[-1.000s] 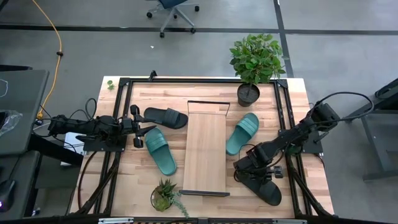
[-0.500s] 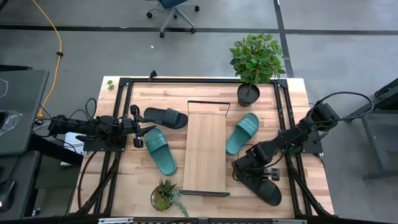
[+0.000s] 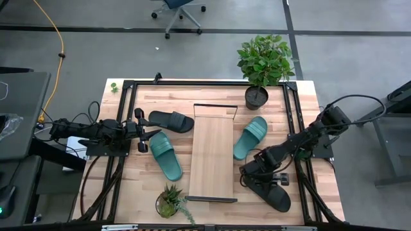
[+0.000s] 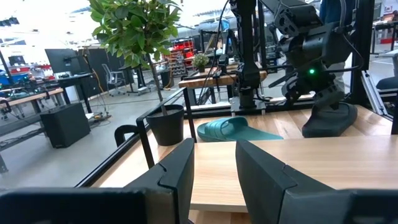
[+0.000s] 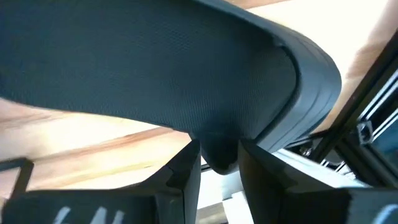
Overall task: Pick and place slides into the shelf
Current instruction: Put the right black slides on the shelf
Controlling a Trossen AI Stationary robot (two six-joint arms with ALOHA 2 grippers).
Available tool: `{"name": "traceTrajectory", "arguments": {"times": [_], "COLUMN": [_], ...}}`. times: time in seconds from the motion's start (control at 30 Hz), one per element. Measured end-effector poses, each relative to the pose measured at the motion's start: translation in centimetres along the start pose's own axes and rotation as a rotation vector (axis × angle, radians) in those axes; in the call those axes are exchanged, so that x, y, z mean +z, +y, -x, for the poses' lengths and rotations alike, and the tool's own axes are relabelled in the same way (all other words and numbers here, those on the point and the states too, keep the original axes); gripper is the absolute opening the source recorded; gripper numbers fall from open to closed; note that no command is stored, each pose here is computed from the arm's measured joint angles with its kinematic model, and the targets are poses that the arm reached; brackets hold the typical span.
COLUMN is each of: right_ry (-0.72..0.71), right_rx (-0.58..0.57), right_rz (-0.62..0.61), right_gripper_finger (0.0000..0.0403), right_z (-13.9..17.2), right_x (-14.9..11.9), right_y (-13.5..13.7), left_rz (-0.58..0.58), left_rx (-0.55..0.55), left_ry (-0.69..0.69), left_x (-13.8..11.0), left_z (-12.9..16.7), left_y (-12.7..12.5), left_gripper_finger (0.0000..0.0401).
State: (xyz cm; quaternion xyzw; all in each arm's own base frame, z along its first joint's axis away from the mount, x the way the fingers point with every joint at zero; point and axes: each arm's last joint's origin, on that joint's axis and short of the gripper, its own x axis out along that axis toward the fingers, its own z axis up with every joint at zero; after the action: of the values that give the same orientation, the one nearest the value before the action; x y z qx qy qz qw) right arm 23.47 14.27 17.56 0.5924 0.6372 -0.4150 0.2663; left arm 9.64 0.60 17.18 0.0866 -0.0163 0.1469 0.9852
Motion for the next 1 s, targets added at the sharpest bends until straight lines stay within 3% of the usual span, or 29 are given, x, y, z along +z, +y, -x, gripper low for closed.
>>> {"name": "traceTrajectory", "arguments": {"times": [0.57,1.0], "right_ry": [-0.046,-0.035], "right_rx": [0.064,-0.046], "right_rz": [0.043,-0.029], "right_gripper_finger": [0.0099,0.0099], "right_z": [0.7,3.2], "right_x": [-0.5,-1.6], "right_y": [0.5,0.0], "left_rz": [0.000,-0.009], "left_rx": [-0.002,-0.002], "left_ry": [0.000,0.000], "left_x": [0.0,0.0], "left_z": [0.0,0.0], "left_y": [0.0,0.0], "left_gripper_finger": [0.0106,0.0106]}}
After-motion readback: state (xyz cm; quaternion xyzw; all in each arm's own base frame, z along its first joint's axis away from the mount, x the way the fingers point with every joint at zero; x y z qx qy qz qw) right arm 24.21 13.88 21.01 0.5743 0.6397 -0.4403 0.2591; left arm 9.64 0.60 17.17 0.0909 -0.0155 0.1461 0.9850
